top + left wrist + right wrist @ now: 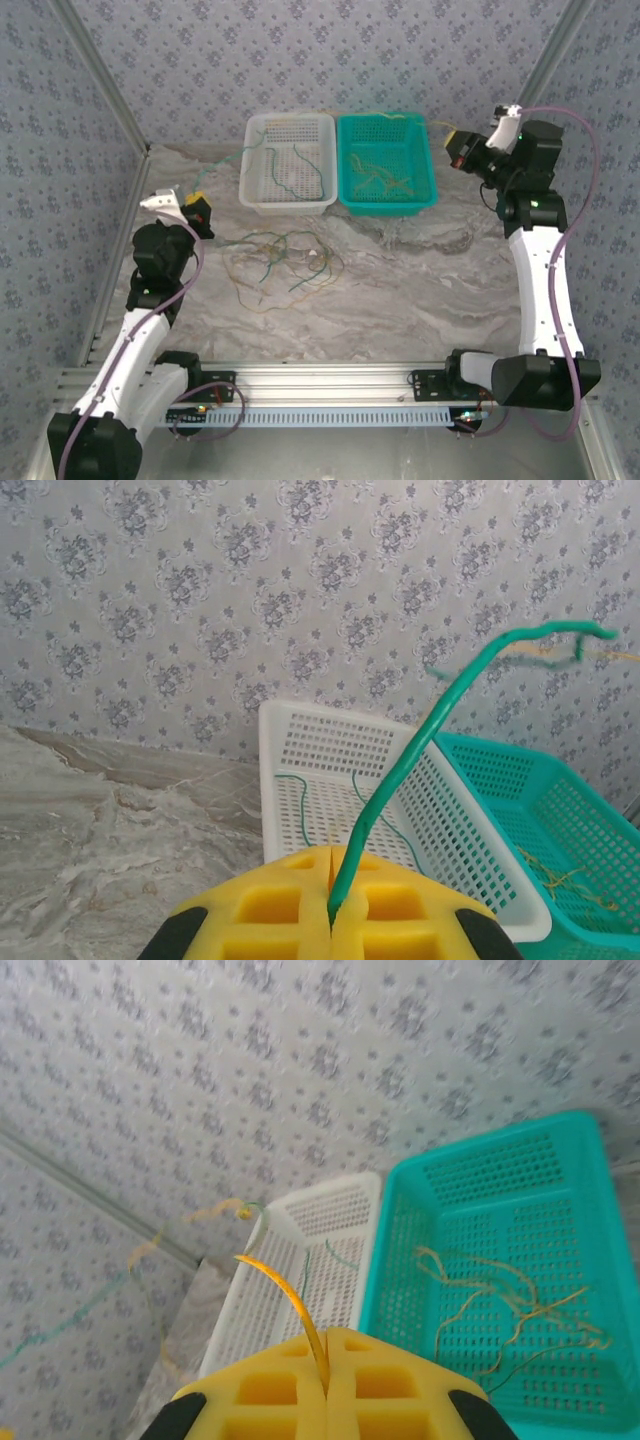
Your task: Untangle the cables
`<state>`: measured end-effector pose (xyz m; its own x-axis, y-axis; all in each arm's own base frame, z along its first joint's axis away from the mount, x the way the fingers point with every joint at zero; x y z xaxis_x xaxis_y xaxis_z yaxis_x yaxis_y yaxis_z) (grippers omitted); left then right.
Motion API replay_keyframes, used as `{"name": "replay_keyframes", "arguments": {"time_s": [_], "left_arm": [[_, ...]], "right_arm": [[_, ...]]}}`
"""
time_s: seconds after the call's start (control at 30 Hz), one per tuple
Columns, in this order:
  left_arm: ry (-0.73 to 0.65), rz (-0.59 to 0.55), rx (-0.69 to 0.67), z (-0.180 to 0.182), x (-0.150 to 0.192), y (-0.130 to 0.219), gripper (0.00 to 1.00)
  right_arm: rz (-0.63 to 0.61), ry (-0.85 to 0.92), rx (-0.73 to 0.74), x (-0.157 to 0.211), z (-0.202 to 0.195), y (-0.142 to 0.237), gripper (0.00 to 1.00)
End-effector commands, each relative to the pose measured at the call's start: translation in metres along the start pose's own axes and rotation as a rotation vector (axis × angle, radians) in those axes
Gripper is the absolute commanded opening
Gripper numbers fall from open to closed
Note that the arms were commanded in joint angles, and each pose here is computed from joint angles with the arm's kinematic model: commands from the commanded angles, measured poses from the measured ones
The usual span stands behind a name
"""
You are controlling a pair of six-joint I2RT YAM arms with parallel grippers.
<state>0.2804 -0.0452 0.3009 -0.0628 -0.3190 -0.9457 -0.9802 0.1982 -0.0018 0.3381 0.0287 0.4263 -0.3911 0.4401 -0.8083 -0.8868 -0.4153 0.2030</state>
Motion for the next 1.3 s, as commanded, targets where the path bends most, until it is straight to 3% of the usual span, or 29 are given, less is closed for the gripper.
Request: {"name": "replay_keyframes", "arguments": {"time_s": [0.0,0.33,0.6,0.77,0.93,1.17,1.27], "left_arm": [[0.025,-0.038,0.03,-0.006,-0.016,0.001,0.0],[-0.017,-0.038,0.12,-0.025,-0.039,-0.005,0.0],[0.025,0.025,0.122,-0.023,-0.032,-0.027,0.0],[0.034,0.046,0.111,-0.019,-0.026,-0.039,0.0],[0.029,0.066,0.095,-0.016,-0.019,-0.049,0.0],[0.034,0.26,0.079,-0.017,-0.009,-0.099,0.0],[0.025,0.312,0.056,-0.016,0.001,-0.118,0.0]], "right_arm": [[-0.08,0.014,-0.006,-0.025,0.014,0.011,0.0],[-0.231,0.118,0.055,-0.089,0.042,0.035,0.0],[-0.495,0.142,0.272,-0.165,0.057,0.084,0.0],[-0.602,0.179,0.256,-0.205,0.08,0.099,0.0],[-0.661,0.184,0.22,-0.22,0.084,0.097,0.0],[-0.608,0.193,0.188,-0.214,0.081,0.083,0.0],[-0.628,0.179,0.274,-0.214,0.072,0.094,0.0]]}}
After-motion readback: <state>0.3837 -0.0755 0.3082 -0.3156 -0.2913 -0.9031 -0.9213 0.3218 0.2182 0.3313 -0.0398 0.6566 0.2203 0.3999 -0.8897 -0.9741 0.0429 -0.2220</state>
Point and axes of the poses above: each hand's point on the last joint's axis, 136 mm out from that joint toward the fingers, its own y axis back along the fingers, its own z axis along the line the jaws close on, x = y × z, the point moved 5 cm from there along y, back along the fingers
